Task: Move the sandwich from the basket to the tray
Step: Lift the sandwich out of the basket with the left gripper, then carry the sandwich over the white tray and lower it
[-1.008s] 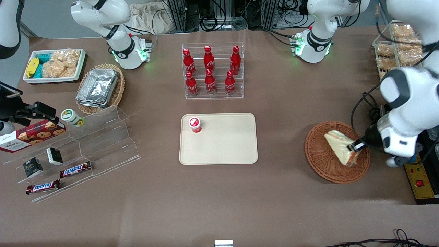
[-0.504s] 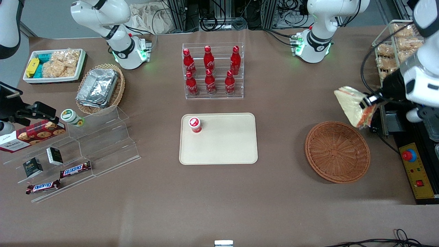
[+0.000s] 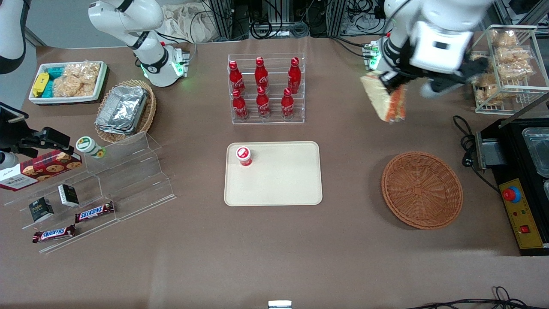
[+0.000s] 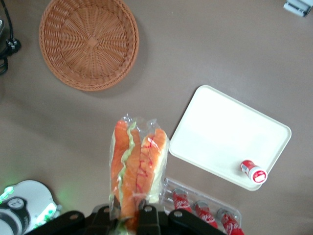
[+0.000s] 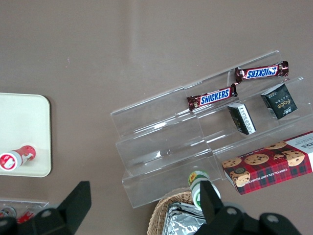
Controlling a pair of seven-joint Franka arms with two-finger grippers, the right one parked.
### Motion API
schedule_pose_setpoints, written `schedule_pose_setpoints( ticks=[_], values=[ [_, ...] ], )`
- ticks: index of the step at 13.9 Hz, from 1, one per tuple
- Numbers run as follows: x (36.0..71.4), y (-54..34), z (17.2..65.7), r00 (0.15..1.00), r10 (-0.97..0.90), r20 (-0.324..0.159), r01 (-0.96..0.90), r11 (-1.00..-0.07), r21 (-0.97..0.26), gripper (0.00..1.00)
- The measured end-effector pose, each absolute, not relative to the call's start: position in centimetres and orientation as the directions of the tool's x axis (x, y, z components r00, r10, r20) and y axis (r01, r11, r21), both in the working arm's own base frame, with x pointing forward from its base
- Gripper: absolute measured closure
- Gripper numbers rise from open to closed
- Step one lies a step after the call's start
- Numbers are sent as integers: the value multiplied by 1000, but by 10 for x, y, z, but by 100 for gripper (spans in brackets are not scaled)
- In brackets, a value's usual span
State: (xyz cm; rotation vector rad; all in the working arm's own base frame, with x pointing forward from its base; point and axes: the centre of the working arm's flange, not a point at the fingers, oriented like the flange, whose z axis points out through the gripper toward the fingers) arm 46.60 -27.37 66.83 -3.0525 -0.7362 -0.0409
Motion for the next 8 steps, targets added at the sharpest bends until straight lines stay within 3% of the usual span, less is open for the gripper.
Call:
schedule_pose_setpoints(
  ticks=[3,8],
  values=[
    [464,-330,637,870,491,29,490,-871,37,86],
    [513,-386,529,846,532,-8,531,-844,80,86]
  ],
)
